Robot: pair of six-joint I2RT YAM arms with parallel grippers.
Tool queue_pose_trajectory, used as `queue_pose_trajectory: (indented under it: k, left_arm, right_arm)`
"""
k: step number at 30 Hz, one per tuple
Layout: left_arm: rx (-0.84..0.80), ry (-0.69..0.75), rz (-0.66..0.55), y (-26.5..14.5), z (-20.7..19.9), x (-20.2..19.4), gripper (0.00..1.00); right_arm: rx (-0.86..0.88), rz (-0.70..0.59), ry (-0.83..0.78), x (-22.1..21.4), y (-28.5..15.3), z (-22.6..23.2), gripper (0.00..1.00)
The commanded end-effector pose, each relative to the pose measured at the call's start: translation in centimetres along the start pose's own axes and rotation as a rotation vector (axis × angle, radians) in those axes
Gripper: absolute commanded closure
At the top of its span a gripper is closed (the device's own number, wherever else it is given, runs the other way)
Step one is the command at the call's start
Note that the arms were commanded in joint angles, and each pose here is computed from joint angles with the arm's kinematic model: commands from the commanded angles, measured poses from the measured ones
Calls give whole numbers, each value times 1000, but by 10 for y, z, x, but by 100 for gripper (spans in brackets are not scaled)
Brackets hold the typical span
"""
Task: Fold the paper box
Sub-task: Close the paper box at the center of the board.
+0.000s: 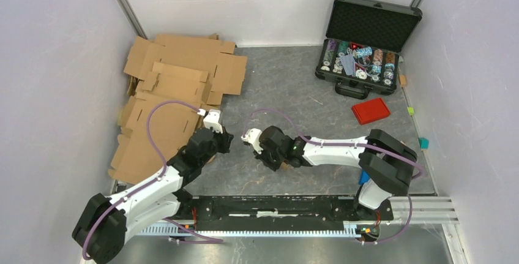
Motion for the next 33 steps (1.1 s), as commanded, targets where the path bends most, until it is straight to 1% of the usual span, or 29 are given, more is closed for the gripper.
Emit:
queue_pose_trajectory:
  k: [1, 4, 7, 8, 9, 11, 13, 14, 15, 16, 19, 20, 21, 23, 25, 27, 29, 30, 33]
  left_arm:
    - [-17, -40, -67, 6, -5, 12, 81]
    - [-67, -40, -34, 12, -14, 10, 73]
    - [-120, -38, -12, 18, -24, 11, 65]
    - [-132, -42, -13, 19, -26, 12, 62]
    - [-145, -46, -20, 20, -29, 14, 59]
    - [-169, -50, -30, 21, -32, 15, 52]
    - [-211, -52, -31, 21, -38, 14, 44]
    - [-232, -47, -24, 21, -40, 13, 41]
    - [-251, -45, -15, 22, -43, 12, 37]
    - [-261, -45, -10, 22, -44, 11, 31]
    - [-256, -55, -23, 22, -44, 12, 11]
    - [-242, -67, -38, 21, -41, 12, 6]
    - [-229, -86, -57, 20, -39, 14, 4]
    - [-215, -113, -92, 16, -37, 17, 0]
    - [-183, -144, -123, 12, -31, 20, 0]
    - [-153, -184, -134, 10, -26, 17, 0]
    - [-163, -199, -130, 11, -28, 16, 0]
    - [-180, -202, -126, 12, -30, 16, 0]
    - [-216, -242, -118, 18, -40, 21, 0]
  right_arm:
    - [-167, 58, 20, -6, -2, -38, 91]
    - [-265, 95, 95, -34, -17, -69, 86]
    - [-345, 90, 203, -59, -39, -101, 82]
    - [-358, 85, 218, -63, -45, -106, 78]
    - [-372, 67, 228, -61, -52, -110, 70]
    - [-371, 28, 230, -54, -62, -110, 48]
    - [-352, -33, 247, -42, -70, -106, 29]
    - [-359, -62, 258, -37, -74, -106, 22]
    - [-387, -85, 271, -34, -79, -108, 11]
    - [-421, -100, 285, -33, -84, -112, 3]
    - [-573, -124, 400, -30, -95, -131, 2]
    - [-620, -135, 457, -27, -99, -136, 2]
    - [-645, -134, 502, -23, -98, -140, 2]
    - [-643, -121, 566, -12, -94, -142, 2]
    - [-651, -111, 599, -3, -92, -146, 2]
    - [-663, -136, 633, 1, -93, -148, 2]
    - [-677, -181, 691, 2, -96, -152, 2]
    - [-688, -196, 736, 0, -98, -154, 2]
    - [-776, -222, 982, -11, -108, -159, 2]
Point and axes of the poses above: each gripper's point midway between its finger pads, its own y axis out along the fingers, its own z axis along the line the jaws close on, x = y × z, the point moved 4 cm from there along -y, back along the fingers, and after that the axes turned 4 degrees about -y, right-handed, at the moved point
